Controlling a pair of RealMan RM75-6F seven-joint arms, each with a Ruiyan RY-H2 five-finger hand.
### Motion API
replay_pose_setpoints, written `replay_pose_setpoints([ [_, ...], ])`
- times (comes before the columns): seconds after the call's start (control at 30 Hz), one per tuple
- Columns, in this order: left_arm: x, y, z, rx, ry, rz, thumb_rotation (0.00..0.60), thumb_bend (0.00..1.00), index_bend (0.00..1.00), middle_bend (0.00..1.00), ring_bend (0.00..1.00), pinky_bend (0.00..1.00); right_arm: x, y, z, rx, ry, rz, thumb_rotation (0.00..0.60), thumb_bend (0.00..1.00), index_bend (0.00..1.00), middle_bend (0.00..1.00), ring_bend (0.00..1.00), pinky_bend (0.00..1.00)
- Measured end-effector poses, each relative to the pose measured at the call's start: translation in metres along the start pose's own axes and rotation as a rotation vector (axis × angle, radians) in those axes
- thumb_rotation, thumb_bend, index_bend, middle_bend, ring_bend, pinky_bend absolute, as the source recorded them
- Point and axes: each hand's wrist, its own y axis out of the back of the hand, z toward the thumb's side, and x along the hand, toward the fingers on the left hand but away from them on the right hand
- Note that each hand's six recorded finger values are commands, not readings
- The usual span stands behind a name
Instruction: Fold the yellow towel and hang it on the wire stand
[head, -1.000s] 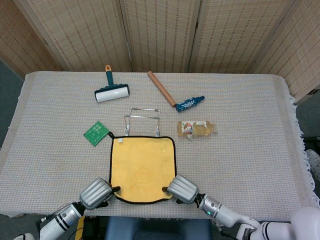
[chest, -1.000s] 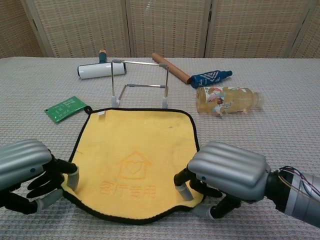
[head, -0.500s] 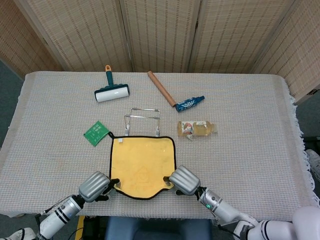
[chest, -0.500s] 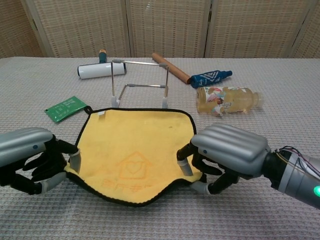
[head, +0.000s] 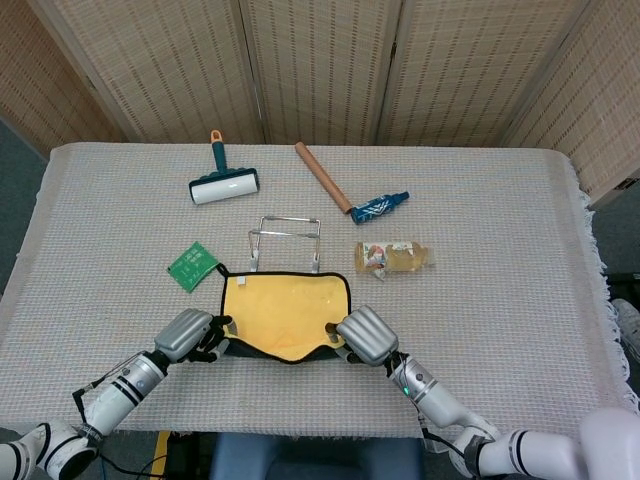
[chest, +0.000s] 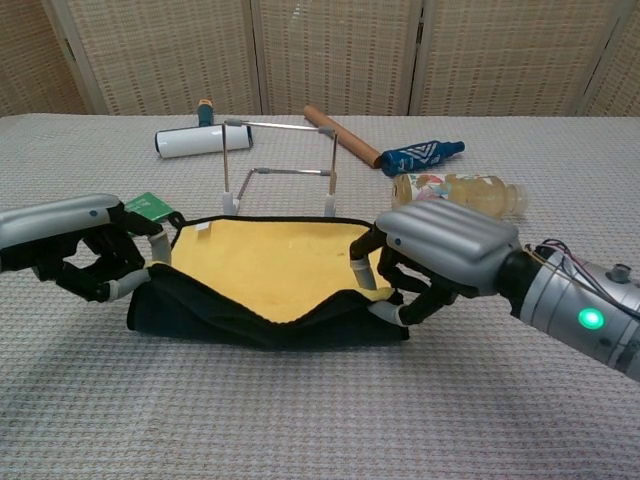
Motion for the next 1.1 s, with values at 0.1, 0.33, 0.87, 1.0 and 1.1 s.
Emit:
replay_pose_setpoints([
  [0.1, 0.007, 0.006, -0.004, -0.019, 0.024, -0.003, 0.6, 0.58, 0.48, 0.88, 0.79, 0.84, -0.006, 0.002, -0.004, 0.008, -0.02, -0.008, 0.6, 0.45, 0.64, 0.9, 1.0, 1.0],
  [0.33, 0.02, 0.017, -0.016, -0.084, 0.089, -0.012, 0.6, 0.58, 0.44, 0.88, 0.79, 0.84, -0.022, 0.006, -0.013, 0.032, -0.058, -0.014, 0.6, 0.46, 0.64, 0.9, 1.0, 1.0],
  [0.87, 0.054, 0.034, -0.033, -0.086, 0.181, -0.04, 0.6, 0.58, 0.43, 0.88, 0.79, 0.84, -0.047, 0.008, -0.025, 0.094, -0.116, -0.022, 0.6, 0.47, 0.64, 0.9, 1.0, 1.0],
  [1.0, 0.059, 0.035, -0.036, -0.083, 0.198, -0.038, 0.6, 0.58, 0.38, 0.88, 0.79, 0.84, -0.053, 0.009, -0.029, 0.106, -0.129, -0.029, 0.6, 0.47, 0.64, 0.9, 1.0, 1.0],
  [1.1, 0.061, 0.035, -0.038, -0.081, 0.212, -0.04, 0.6, 0.58, 0.35, 0.88, 0.79, 0.84, -0.057, 0.009, -0.031, 0.116, -0.133, -0.031, 0.6, 0.47, 0.64, 0.9, 1.0, 1.0],
])
